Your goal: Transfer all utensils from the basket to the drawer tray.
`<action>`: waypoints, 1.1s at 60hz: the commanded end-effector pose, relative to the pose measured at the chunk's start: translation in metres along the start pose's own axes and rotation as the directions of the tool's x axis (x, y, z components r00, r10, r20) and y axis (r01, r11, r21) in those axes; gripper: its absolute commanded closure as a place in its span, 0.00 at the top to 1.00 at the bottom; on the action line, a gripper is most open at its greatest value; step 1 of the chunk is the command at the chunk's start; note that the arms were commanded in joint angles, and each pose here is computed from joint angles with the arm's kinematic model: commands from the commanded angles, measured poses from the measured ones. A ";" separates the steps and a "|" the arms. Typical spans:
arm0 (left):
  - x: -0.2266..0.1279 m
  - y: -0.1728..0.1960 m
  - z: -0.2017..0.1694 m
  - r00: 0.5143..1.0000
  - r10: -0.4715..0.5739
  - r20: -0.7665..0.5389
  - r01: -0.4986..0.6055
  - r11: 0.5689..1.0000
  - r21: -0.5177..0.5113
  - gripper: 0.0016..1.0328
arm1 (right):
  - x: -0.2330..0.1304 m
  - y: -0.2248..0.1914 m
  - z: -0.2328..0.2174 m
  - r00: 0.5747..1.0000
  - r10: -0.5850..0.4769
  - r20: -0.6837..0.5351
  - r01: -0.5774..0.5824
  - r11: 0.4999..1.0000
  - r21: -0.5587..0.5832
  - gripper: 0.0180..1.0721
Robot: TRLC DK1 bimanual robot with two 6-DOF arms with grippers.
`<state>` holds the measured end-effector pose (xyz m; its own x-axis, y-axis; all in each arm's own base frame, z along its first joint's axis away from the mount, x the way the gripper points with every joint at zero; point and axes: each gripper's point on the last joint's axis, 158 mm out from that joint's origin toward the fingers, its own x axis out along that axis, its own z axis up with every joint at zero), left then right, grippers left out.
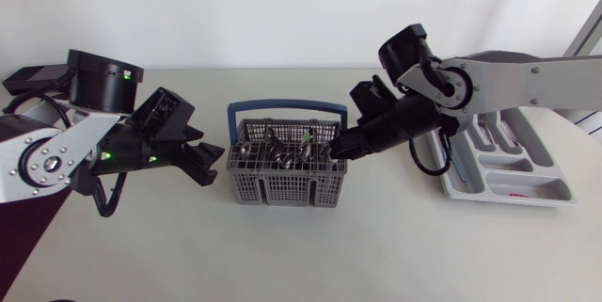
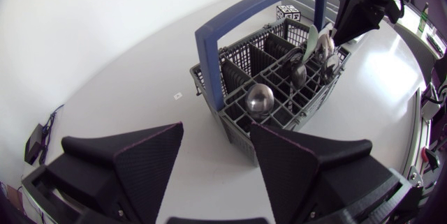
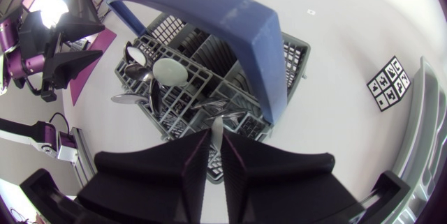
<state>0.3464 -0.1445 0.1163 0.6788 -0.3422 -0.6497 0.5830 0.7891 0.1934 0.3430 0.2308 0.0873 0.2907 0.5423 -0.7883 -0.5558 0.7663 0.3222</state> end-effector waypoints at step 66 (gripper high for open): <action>0.005 -0.012 -0.005 0.999 -0.030 -0.011 0.030 0.999 -0.018 0.67 | -0.083 0.045 0.043 0.965 0.140 0.219 -0.127 0.989 -0.076 0.09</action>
<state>0.3444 -0.1497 0.1165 0.6743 -0.3526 -0.6489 0.5862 0.7899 0.1799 0.3307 0.2354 0.1763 0.3759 0.6896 -0.6190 -0.6356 0.6780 0.3693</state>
